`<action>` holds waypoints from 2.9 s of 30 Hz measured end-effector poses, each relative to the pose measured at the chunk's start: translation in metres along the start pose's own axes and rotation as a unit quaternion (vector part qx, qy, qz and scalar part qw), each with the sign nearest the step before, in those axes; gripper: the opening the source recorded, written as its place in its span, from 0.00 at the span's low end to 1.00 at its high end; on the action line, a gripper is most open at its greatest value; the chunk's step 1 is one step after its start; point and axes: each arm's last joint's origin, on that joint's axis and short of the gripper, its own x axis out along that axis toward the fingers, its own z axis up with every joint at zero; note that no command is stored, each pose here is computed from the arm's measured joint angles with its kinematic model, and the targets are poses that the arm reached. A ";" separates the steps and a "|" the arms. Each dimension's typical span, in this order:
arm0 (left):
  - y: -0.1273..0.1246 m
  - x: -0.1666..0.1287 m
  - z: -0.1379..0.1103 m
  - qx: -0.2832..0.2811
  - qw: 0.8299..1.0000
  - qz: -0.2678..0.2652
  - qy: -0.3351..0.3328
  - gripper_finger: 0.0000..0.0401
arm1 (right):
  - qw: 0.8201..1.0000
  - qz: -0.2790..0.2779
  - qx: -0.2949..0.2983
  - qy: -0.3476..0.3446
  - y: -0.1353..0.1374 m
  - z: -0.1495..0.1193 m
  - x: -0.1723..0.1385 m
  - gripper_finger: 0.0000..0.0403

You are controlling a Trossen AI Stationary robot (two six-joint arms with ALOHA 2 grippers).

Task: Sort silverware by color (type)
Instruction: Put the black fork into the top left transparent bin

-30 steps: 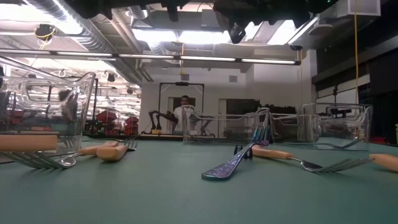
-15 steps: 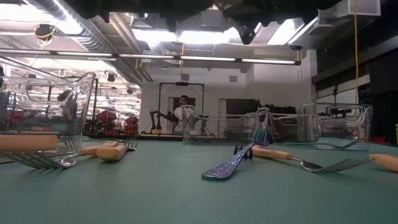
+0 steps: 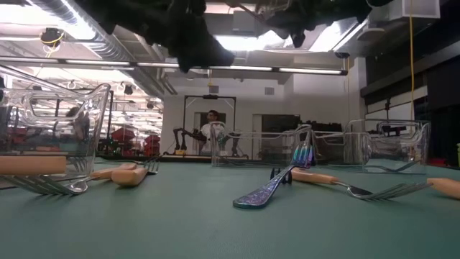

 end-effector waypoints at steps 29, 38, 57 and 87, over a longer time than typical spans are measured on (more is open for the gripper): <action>0.000 -0.001 -0.010 -0.011 0.999 0.004 0.049 0.24 | 0.953 -0.132 0.012 0.271 -0.100 -0.071 0.049 0.00; 0.000 -0.001 -0.010 -0.011 0.999 0.004 0.049 0.24 | 0.937 -0.119 0.033 0.328 -0.117 -0.109 0.072 0.00; 0.000 -0.001 -0.009 -0.011 0.999 0.004 0.049 0.24 | 0.906 -0.132 0.054 0.398 -0.131 -0.153 0.090 0.00; 0.000 -0.001 -0.009 -0.011 0.999 0.005 0.049 0.24 | 0.903 -0.142 0.052 0.403 -0.132 -0.154 0.091 0.09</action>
